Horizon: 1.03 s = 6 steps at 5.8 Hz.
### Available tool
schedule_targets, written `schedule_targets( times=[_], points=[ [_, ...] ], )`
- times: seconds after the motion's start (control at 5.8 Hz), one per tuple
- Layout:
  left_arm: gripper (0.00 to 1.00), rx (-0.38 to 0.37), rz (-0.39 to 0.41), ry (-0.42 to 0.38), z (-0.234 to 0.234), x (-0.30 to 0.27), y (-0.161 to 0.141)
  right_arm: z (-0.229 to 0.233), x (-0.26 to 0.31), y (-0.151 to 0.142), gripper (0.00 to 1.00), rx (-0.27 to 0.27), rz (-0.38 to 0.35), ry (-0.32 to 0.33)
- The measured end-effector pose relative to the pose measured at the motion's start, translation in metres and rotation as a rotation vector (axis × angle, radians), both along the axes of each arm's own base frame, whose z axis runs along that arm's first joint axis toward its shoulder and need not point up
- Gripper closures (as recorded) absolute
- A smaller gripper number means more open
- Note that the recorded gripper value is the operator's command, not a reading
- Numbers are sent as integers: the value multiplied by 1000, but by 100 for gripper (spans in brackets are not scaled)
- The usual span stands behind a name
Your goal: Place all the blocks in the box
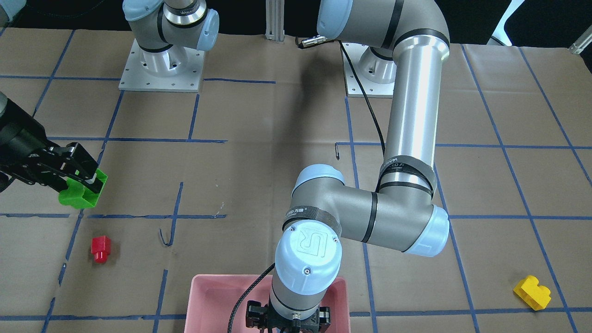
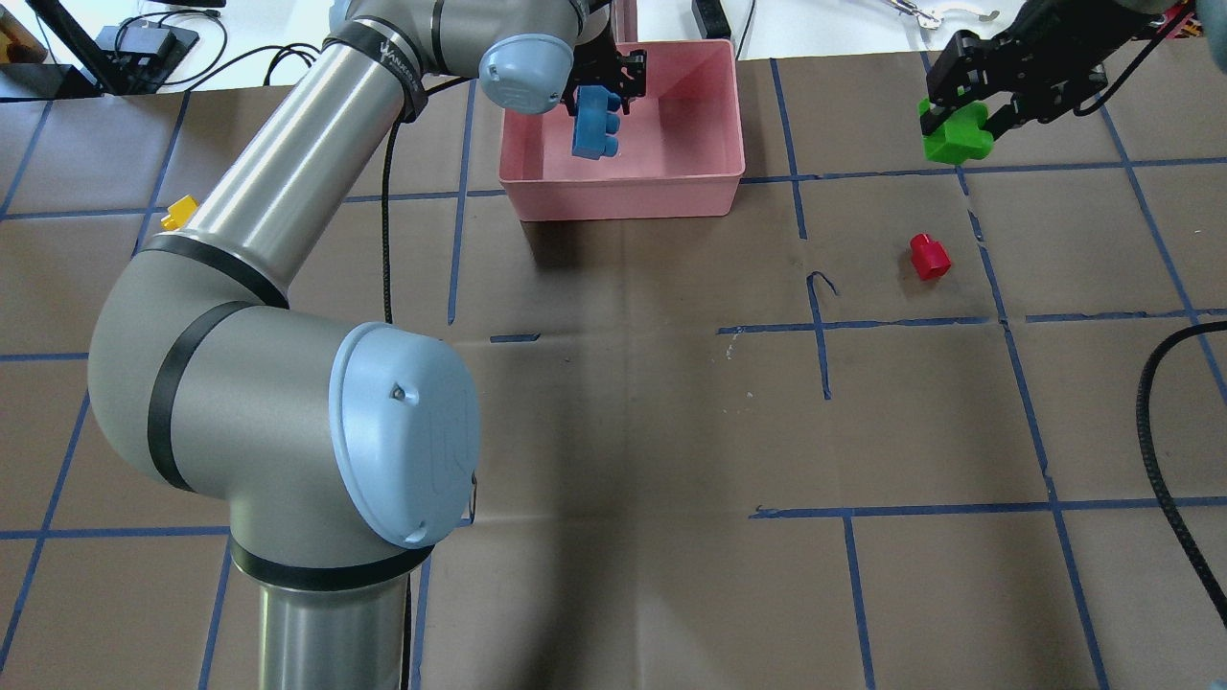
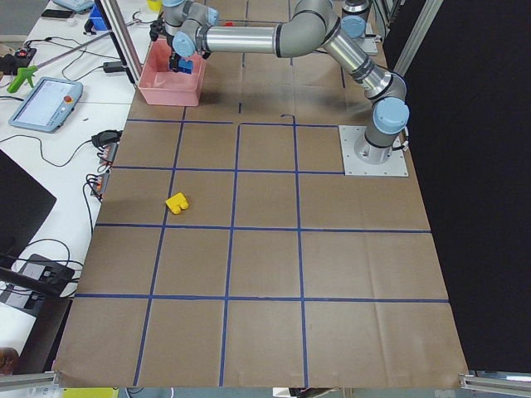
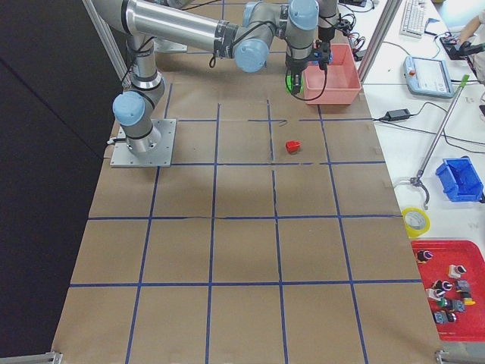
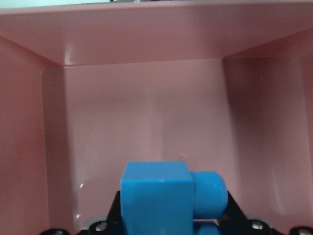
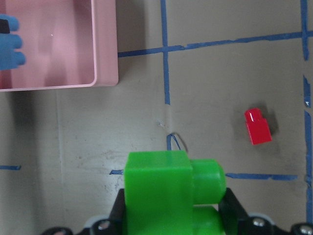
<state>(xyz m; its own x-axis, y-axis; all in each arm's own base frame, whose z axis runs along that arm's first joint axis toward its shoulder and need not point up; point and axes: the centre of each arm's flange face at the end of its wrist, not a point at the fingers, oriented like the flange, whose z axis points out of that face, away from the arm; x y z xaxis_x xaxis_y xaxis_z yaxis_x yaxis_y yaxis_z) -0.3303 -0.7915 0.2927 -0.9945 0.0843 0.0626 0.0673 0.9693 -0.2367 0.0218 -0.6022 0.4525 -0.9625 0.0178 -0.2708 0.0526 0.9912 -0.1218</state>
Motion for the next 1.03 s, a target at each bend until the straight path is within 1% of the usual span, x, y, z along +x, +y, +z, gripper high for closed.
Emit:
schedule_targets(
  times=[0.17,0.34,0.52,0.69,0.86,1.03],
  points=[
    [1,-10,18,2,24,19,-1,1,14,-13,95,-32,15,-38],
    [1,-2,40,-2,55,48,1,2,28,-30,95,-48,22,-77],
    [1,16,61,-13,86,91,4,2,54,-50,95,-51,27,-104],
    [1,35,87,-28,111,154,4,-1,94,-80,95,-67,62,-105],
    [1,57,142,-38,120,237,2,-12,145,-117,95,-96,132,-68],
    [1,87,231,-38,114,320,6,-35,192,-146,95,-109,199,-36]
  ],
)
